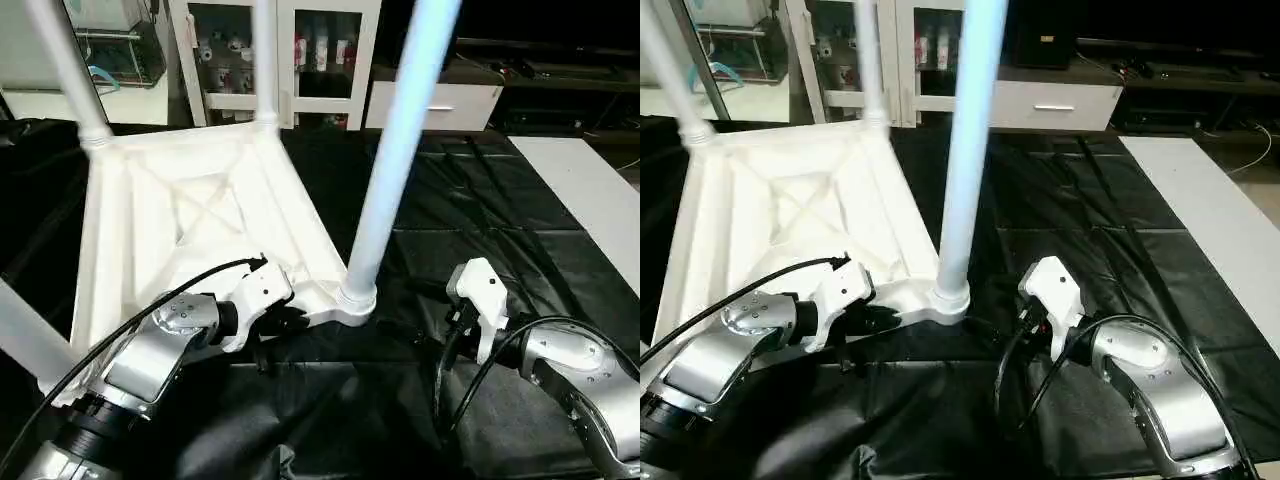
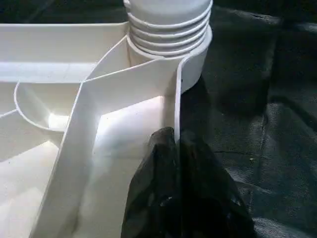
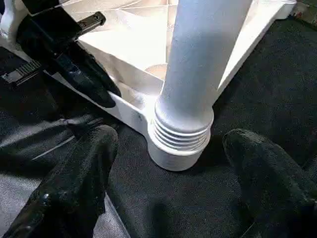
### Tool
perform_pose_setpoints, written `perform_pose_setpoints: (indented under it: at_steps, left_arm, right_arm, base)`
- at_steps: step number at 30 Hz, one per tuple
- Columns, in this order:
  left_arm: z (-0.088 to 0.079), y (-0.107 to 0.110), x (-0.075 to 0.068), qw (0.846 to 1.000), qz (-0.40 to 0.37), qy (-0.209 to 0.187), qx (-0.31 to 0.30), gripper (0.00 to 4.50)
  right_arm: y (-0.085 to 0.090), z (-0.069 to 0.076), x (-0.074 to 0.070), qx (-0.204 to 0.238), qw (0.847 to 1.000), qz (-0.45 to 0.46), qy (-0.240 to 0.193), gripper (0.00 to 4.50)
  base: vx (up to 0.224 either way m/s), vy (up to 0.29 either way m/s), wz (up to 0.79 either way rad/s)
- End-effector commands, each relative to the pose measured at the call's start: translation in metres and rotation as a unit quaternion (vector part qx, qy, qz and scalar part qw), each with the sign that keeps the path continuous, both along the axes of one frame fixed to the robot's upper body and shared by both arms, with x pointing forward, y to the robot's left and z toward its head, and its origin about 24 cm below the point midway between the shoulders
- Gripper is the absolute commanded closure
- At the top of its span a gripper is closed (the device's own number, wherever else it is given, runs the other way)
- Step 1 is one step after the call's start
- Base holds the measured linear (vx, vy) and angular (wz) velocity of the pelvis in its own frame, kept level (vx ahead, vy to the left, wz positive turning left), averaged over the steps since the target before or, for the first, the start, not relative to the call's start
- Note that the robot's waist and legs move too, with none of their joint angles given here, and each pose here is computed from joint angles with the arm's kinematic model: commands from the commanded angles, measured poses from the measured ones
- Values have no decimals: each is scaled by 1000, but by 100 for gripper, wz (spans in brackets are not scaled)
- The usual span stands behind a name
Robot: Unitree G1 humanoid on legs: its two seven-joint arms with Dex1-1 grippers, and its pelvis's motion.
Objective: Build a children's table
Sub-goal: Rotate leg to tighten
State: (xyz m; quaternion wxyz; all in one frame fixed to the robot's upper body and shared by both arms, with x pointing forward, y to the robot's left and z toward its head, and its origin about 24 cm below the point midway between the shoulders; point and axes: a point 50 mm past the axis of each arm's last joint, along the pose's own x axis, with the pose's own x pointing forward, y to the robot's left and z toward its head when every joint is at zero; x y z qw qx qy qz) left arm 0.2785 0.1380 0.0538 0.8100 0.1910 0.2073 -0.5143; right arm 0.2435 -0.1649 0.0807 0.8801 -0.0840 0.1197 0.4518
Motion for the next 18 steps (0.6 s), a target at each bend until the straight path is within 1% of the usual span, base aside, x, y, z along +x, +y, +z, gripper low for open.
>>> perform_pose_setpoints:
  at_steps: [1,2,3,5,8,10,11,13,18]
  left_arm:
    - [5,-4,-3,1000,-9,-11,-25,449]
    - [5,-4,-3,1000,-9,-11,-25,449]
    - [4,-7,-8,999,-32,-9,-28,449]
    - [3,-9,-11,998,-46,-4,-35,449]
    - [2,-9,-13,997,-57,6,-41,449]
    - [1,-10,-16,996,-72,21,-44,449]
    - [1,-10,-16,996,-73,21,-43,449]
    - [0,-11,-19,994,-101,30,-41,449]
    - [1,-12,-19,991,-129,27,-29,449]
  right_arm:
    - [-2,2,1,-1,1000,-6,-4,69]
    - [-2,2,1,-1,1000,-6,-4,69]
    - [-2,0,1,2,1000,-12,1,69]
    - [-3,-5,3,1,1000,-29,9,69]
    - [-2,-8,6,0,999,-34,11,69]
    - [0,-11,8,-3,1000,-25,13,69]
    - [0,-11,8,-4,1000,-23,13,69]
    - [4,-13,9,-11,999,21,21,69]
    - [7,-13,14,-12,998,52,25,69]
  base:
    - [0,0,0]
    - [0,0,0]
    - [0,0,0]
    - [0,0,0]
    - [0,0,0]
    - [0,0,0]
    - [0,0,0]
    - [0,0,0]
    - [0,0,0]
